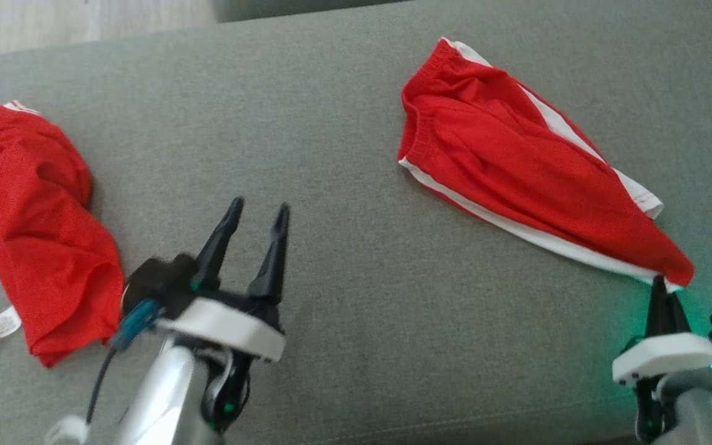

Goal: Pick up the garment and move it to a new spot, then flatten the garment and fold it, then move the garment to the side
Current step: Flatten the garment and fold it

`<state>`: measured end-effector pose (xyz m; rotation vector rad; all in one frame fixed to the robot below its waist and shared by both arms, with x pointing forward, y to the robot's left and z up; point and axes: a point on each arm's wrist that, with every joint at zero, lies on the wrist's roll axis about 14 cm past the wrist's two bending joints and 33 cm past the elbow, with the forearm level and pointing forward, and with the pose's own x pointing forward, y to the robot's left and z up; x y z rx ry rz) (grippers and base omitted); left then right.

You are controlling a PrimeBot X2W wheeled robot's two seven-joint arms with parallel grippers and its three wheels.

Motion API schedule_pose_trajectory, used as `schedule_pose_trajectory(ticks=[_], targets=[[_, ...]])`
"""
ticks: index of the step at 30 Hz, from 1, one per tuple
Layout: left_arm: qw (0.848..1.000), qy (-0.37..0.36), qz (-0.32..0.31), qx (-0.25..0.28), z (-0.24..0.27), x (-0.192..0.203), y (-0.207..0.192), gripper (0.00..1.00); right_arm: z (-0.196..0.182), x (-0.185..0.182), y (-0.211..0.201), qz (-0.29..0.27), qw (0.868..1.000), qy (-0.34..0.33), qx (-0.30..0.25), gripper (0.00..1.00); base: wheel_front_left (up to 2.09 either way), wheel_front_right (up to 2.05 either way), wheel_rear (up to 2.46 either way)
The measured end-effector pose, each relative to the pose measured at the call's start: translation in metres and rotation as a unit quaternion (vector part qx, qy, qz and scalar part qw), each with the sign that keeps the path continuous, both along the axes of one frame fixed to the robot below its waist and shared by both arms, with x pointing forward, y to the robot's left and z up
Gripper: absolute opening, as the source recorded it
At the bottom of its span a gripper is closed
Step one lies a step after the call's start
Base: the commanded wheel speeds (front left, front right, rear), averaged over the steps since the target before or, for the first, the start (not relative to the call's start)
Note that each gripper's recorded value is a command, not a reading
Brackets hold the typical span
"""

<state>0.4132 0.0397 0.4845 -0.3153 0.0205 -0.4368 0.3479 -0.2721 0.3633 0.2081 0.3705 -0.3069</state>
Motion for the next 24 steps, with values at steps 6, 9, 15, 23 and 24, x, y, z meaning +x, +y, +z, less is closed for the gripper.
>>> schedule_pose_trajectory(ticks=[6, 9, 15, 23, 24], targets=[[0.994, -0.016, -0.098, 0.052, -0.009, 0.014, -0.055, 1.0, 0.009, 0.019, -0.005, -0.001, 1.0, -0.017, -0.007, 0.0, 0.0, 0.0, 0.0], [0.986, -0.016, -0.148, 0.078, -0.019, 0.018, -0.081, 1.0, 0.01, 0.023, -0.008, -0.002, 1.0, -0.017, -0.009, 0.0, 0.0, 0.0, 0.0], [0.966, -0.017, -0.216, 0.141, -0.045, 0.033, -0.106, 1.0, 0.007, 0.024, -0.01, -0.003, 1.0, -0.01, -0.008, 0.0, 0.0, 0.0, 0.0], [0.953, -0.008, -0.257, 0.163, -0.065, 0.047, -0.128, 1.0, 0.001, 0.024, -0.011, -0.003, 1.0, -0.002, -0.005, 0.0, 0.0, 0.0, 0.0], [0.952, -0.007, -0.26, 0.164, -0.066, 0.049, -0.129, 1.0, 0.001, 0.024, -0.011, -0.004, 1.0, -0.001, -0.003, 0.0, 0.0, 0.0, 0.0]])
